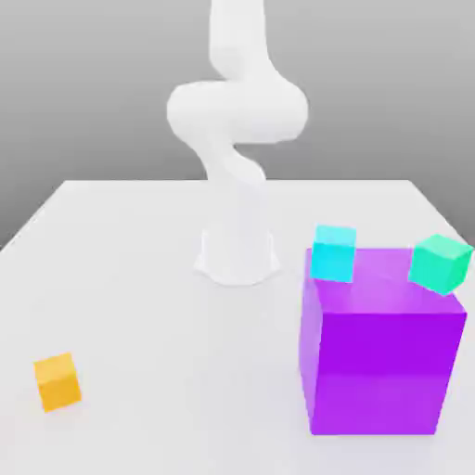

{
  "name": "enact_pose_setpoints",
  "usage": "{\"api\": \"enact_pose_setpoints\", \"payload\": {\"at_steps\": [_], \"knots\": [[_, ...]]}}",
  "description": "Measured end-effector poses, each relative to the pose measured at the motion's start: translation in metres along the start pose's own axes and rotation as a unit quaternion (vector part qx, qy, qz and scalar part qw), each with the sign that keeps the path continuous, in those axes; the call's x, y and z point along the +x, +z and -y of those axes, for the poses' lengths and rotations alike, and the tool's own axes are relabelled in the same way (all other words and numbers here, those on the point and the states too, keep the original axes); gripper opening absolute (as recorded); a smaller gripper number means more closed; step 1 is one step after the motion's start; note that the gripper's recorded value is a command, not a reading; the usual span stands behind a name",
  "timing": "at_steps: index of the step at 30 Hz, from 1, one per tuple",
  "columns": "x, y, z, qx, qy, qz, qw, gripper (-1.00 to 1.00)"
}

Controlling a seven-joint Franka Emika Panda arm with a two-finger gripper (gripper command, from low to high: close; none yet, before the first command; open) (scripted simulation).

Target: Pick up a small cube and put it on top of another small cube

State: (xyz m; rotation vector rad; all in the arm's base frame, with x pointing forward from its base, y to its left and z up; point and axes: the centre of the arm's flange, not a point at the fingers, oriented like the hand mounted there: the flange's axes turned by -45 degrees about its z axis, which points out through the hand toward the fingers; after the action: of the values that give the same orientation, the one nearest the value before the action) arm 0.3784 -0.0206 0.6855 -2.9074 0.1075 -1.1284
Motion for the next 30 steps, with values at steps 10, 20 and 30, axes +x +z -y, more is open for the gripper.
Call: {"api": "enact_pose_setpoints", "payload": {"at_steps": [10, 20, 30], "knots": [[-0.008, 0.162, -0.099, -0.031, 0.123, 0.113, 0.985, 0.0], [-0.087, 0.298, -0.223, -0.087, 0.254, 0.212, 0.94, 0.0], [-0.225, 0.399, -0.325, -0.153, 0.358, 0.303, 0.87, 0.0]]}}
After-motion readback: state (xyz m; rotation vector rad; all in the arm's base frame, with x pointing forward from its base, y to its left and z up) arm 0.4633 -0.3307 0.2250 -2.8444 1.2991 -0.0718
